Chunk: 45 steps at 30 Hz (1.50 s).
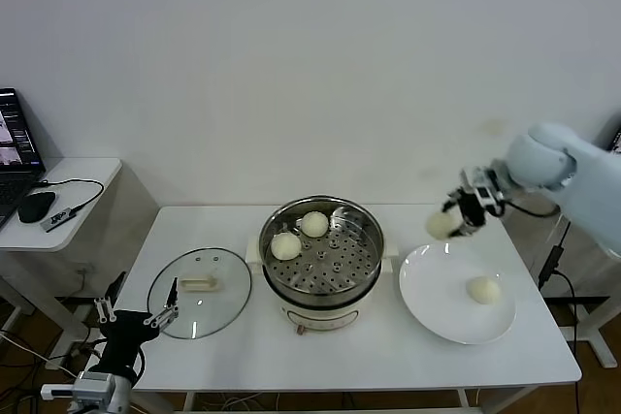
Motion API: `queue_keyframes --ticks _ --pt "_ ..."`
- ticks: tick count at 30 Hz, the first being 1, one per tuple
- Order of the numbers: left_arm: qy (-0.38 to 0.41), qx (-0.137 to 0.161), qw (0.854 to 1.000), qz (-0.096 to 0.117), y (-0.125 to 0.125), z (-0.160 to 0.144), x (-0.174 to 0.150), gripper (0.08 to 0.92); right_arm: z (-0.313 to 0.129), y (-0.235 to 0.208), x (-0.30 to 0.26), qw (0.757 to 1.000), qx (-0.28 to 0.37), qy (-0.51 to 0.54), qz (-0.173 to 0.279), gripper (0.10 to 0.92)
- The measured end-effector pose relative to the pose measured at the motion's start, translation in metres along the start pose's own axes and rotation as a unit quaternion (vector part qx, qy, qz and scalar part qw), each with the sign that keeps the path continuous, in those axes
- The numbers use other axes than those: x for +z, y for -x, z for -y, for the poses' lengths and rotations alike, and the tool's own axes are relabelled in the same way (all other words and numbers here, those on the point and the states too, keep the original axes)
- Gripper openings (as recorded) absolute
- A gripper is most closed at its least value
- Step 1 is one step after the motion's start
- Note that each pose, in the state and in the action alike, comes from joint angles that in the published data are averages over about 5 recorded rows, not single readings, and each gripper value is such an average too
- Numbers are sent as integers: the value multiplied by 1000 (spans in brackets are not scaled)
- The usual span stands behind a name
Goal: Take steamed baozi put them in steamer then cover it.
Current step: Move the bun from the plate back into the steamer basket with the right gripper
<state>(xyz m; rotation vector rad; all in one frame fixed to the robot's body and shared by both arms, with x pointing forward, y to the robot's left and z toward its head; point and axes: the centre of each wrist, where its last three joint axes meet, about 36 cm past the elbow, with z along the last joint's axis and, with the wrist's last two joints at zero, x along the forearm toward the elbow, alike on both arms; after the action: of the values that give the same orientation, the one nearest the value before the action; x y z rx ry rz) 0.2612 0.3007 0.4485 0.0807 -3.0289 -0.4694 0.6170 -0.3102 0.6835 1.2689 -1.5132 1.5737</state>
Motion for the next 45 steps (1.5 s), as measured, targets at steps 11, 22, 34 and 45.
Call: queue_keyframes --ticks 11,22,34,45 --pt "3 -9 1000 0 -1 -5 -1 823 26 16 -107 992 -5 -117 46 560" --pt "4 -16 1000 -2 -1 -8 0 823 1 76 -177 961 -44 -263 68 560" --pt "-1 -19 1000 -6 -1 -7 4 823 -15 115 -208 918 -53 -384 82 560" --pt "-4 -22 1000 -10 -2 -6 6 823 -23 126 -220 892 -57 -438 97 564"
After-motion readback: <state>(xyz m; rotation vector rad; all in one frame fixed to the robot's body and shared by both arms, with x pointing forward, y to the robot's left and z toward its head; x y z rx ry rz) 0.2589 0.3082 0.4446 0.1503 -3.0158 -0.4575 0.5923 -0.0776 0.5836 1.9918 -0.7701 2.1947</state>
